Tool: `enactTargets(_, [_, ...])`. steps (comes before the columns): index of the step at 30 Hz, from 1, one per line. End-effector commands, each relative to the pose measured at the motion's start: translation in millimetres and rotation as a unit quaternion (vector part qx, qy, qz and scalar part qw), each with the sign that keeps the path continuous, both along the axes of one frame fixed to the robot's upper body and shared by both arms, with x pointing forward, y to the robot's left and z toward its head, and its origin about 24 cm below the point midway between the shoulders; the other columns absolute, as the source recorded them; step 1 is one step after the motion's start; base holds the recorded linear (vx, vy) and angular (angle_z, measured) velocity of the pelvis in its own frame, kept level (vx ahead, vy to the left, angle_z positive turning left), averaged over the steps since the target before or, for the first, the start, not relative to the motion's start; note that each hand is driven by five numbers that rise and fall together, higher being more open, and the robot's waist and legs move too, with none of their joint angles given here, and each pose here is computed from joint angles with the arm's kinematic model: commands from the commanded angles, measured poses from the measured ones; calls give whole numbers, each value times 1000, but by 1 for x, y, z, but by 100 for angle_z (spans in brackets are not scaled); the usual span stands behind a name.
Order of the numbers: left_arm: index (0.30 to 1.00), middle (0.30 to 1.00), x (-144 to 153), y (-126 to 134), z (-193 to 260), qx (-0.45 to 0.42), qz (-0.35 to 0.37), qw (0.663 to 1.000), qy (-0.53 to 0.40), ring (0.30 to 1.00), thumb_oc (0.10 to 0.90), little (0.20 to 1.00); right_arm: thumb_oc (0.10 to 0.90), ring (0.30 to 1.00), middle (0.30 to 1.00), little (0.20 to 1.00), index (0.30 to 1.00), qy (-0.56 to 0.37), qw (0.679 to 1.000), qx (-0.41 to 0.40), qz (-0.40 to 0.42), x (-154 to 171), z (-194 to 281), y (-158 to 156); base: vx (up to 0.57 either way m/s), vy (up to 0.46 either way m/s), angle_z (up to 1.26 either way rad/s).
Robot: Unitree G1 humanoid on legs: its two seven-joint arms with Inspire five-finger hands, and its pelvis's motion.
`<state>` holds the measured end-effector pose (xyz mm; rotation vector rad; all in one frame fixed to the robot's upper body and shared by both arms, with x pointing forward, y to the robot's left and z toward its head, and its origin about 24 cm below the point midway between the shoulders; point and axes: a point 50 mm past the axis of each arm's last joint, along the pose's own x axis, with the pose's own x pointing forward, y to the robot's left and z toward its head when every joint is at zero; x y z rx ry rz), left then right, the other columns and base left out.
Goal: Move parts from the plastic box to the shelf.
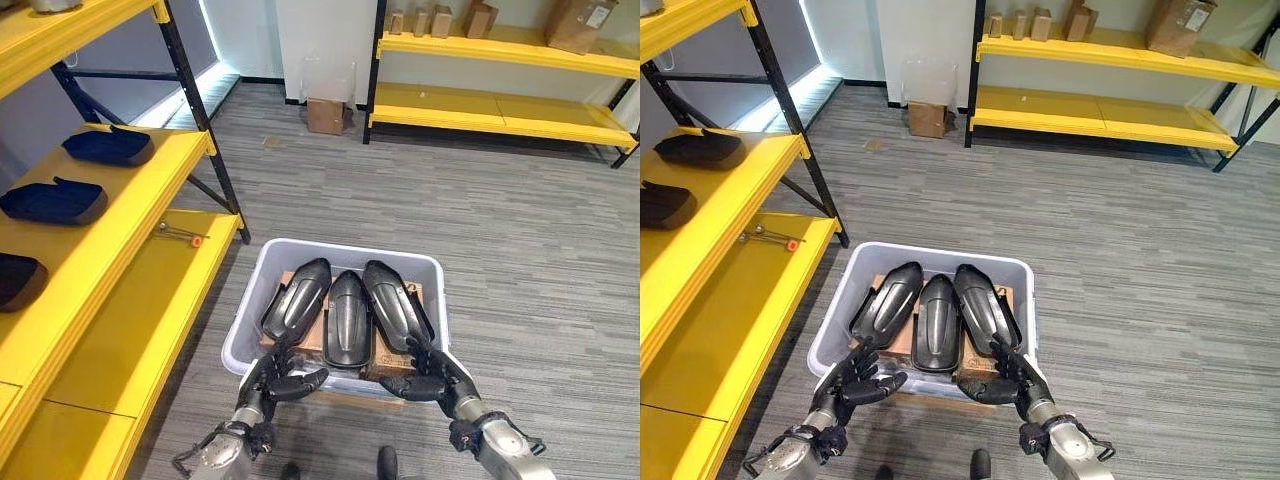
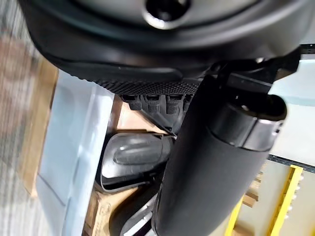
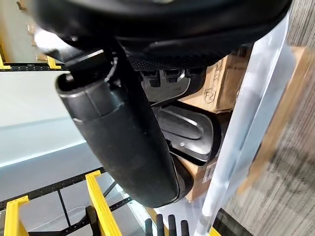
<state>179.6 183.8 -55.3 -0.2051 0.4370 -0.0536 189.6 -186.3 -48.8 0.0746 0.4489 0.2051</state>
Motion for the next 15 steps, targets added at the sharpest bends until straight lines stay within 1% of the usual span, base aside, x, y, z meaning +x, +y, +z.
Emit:
enactTargets(1, [1000, 1000, 30, 8, 38, 2, -8, 994, -108, 1000, 900, 1000, 900, 1000, 1000, 1000, 1000, -97, 994, 35, 25, 17, 32, 14, 38, -96, 0])
enactTargets(3, [1000, 1000, 29, 8, 37, 1, -7, 994, -107, 1000, 900, 1000, 900, 1000, 1000, 1000, 1000, -99, 994, 35, 25, 17, 33, 14, 23, -40, -1])
enactTargets(8, [1000, 1000, 22, 15, 35, 1, 5, 995, -101, 1000, 900, 1000, 900, 1000, 1000, 1000, 1000, -159, 987, 7, 31, 25, 57, 5, 24, -33, 0])
enactTargets(9, [1000, 1000, 22, 15, 35, 1, 5, 995, -101, 1000, 900, 1000, 900, 1000, 1000, 1000, 1000, -159, 987, 7, 31, 25, 57, 5, 0, 0, 0])
enactTargets(10, [1000, 1000, 18, 16, 36, -1, 4, 995, -103, 1000, 900, 1000, 900, 1000, 1000, 1000, 1000, -200, 979, -9, 33, 27, 74, 0, 0, 0, 0])
enactTargets(11, [1000, 1000, 18, 16, 36, -1, 4, 995, -103, 1000, 900, 1000, 900, 1000, 1000, 1000, 1000, -200, 979, -9, 33, 27, 74, 0, 36, -15, -1])
enactTargets(12, [1000, 1000, 15, 18, 33, -2, 4, 995, -98, 1000, 900, 1000, 900, 1000, 1000, 1000, 1000, -230, 971, -46, 34, 30, 85, -7, 0, 0, 0])
enactTargets(13, [1000, 1000, 12, 18, 33, -3, -1, 995, -98, 1000, 900, 1000, 900, 1000, 1000, 1000, 1000, -277, 955, -97, 46, 34, 104, -14, 0, 0, 0])
enactTargets(14, [1000, 1000, 12, 18, 33, -3, -1, 995, -97, 1000, 900, 1000, 900, 1000, 1000, 1000, 1000, -277, 955, -98, 46, 34, 104, -14, 0, 0, 0])
enactTargets(15, [1000, 1000, 11, 19, 32, -5, -4, 995, -95, 1000, 900, 1000, 900, 1000, 1000, 1000, 1000, -302, 942, -138, 55, 37, 115, -18, 0, 0, 0])
